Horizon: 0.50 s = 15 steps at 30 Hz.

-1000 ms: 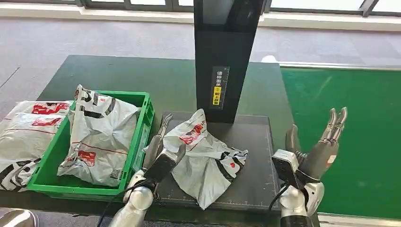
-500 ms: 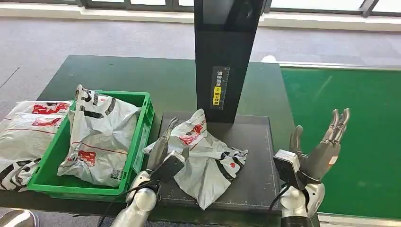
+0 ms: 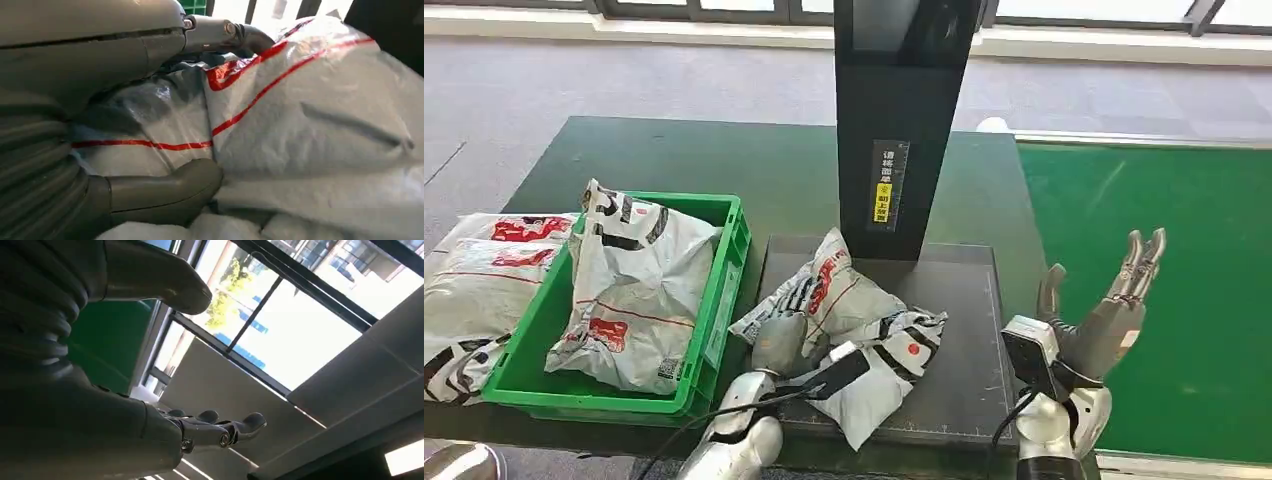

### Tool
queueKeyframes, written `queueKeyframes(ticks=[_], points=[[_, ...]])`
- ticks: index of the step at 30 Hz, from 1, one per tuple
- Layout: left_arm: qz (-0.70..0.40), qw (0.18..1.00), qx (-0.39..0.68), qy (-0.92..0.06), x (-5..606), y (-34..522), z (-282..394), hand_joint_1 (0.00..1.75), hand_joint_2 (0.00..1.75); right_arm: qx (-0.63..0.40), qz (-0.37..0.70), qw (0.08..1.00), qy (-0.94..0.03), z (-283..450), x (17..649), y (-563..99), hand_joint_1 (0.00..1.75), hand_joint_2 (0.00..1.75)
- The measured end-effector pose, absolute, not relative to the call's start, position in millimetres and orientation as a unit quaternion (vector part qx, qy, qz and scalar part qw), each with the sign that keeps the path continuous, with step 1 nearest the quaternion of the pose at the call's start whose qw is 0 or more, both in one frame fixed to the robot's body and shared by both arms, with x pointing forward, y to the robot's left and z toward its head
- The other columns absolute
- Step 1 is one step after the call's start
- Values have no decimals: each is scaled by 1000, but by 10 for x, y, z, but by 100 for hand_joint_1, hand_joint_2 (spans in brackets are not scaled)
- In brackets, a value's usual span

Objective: Moved the parcel from conveyor to table for the left to box.

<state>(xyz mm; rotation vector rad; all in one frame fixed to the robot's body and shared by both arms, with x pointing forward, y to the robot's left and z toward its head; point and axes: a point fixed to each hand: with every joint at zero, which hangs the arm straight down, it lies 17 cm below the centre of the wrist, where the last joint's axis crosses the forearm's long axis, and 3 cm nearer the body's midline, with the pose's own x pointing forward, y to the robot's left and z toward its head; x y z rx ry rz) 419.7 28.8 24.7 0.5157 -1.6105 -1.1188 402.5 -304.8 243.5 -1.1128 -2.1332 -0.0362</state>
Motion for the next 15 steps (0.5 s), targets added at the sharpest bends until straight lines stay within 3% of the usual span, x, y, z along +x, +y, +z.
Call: queueKeyframes(ticks=[6,7,15], points=[[-482,528,215,-665,4221,229,179,54,175,-432,-14,359,-827,2439,4021,-3041,0,175],[-483,528,214,-665,4227,220,181,175,175,-432,-14,359,-827,2438,4021,-3040,0,175],[-494,524,225,-657,4284,201,185,175,175,-433,-13,360,-826,2427,4015,-3042,0,175]])
